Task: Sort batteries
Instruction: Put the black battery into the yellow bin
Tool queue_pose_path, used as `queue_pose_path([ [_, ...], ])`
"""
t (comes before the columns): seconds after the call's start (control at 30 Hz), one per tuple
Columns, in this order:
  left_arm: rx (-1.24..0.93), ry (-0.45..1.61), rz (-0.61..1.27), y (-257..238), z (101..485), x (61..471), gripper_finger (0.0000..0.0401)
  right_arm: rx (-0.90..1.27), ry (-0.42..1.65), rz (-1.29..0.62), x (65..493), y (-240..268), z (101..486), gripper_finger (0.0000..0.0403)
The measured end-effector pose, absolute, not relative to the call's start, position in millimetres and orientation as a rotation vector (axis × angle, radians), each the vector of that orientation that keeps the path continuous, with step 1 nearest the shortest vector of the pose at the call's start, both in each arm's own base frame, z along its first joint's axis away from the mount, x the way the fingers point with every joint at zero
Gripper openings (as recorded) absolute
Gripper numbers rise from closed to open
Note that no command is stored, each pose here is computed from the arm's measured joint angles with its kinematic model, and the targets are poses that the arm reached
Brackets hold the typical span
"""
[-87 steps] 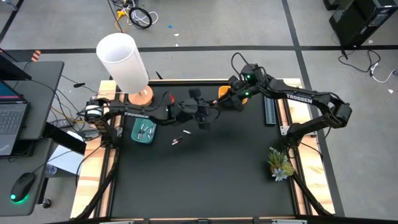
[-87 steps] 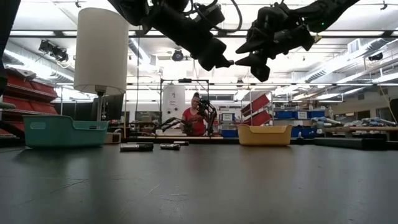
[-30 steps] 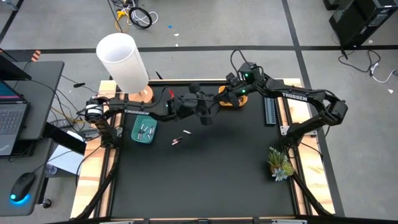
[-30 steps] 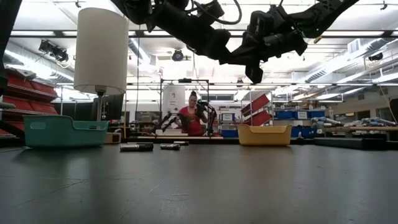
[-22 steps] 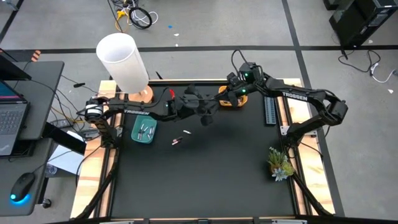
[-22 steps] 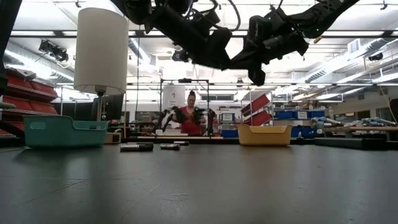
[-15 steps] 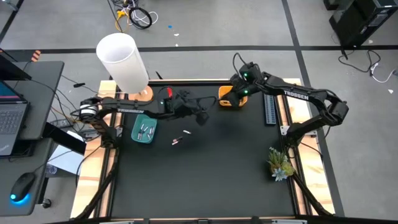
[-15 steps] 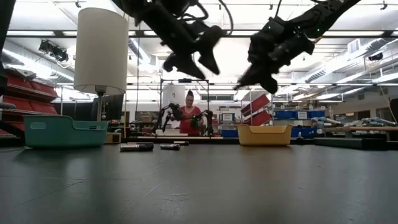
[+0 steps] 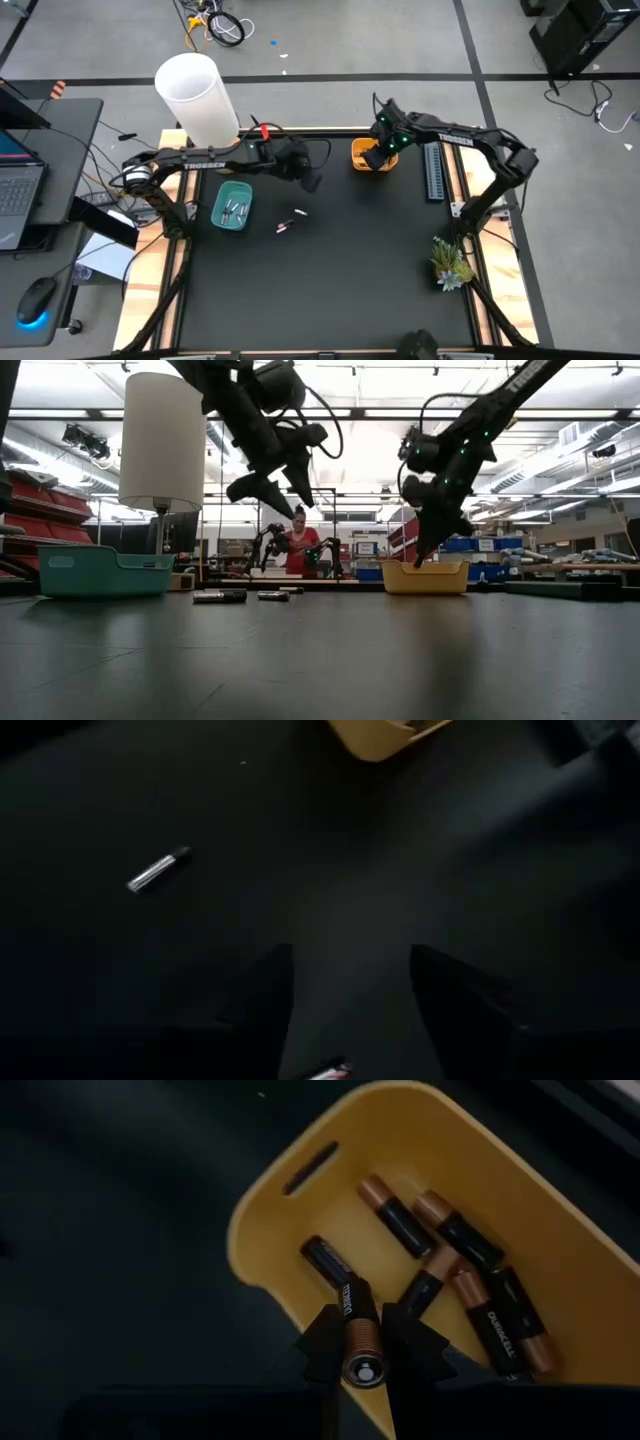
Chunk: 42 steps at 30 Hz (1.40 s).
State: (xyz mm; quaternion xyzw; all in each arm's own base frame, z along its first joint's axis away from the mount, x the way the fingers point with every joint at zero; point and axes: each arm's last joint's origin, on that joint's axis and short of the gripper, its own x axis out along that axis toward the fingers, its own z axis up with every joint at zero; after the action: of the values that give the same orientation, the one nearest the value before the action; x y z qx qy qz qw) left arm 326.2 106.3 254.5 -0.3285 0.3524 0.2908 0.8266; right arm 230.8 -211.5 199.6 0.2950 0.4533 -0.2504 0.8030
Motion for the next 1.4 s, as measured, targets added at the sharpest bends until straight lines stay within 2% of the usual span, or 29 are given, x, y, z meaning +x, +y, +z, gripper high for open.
queue_pose_path([
  [0.47,-0.770,0.742,0.488,99,257,331,0.0202,0.674,0.977,-0.539,224,-221,193,0.0055],
  [1.1,-0.725,0.988,0.420,91,253,316,0.0202,0.644,1.035,-0.526,221,-219,191,0.0055],
  [1.4,-0.717,1.079,0.469,119,255,298,0.0202,0.612,0.992,-0.535,224,-222,193,0.0062],
])
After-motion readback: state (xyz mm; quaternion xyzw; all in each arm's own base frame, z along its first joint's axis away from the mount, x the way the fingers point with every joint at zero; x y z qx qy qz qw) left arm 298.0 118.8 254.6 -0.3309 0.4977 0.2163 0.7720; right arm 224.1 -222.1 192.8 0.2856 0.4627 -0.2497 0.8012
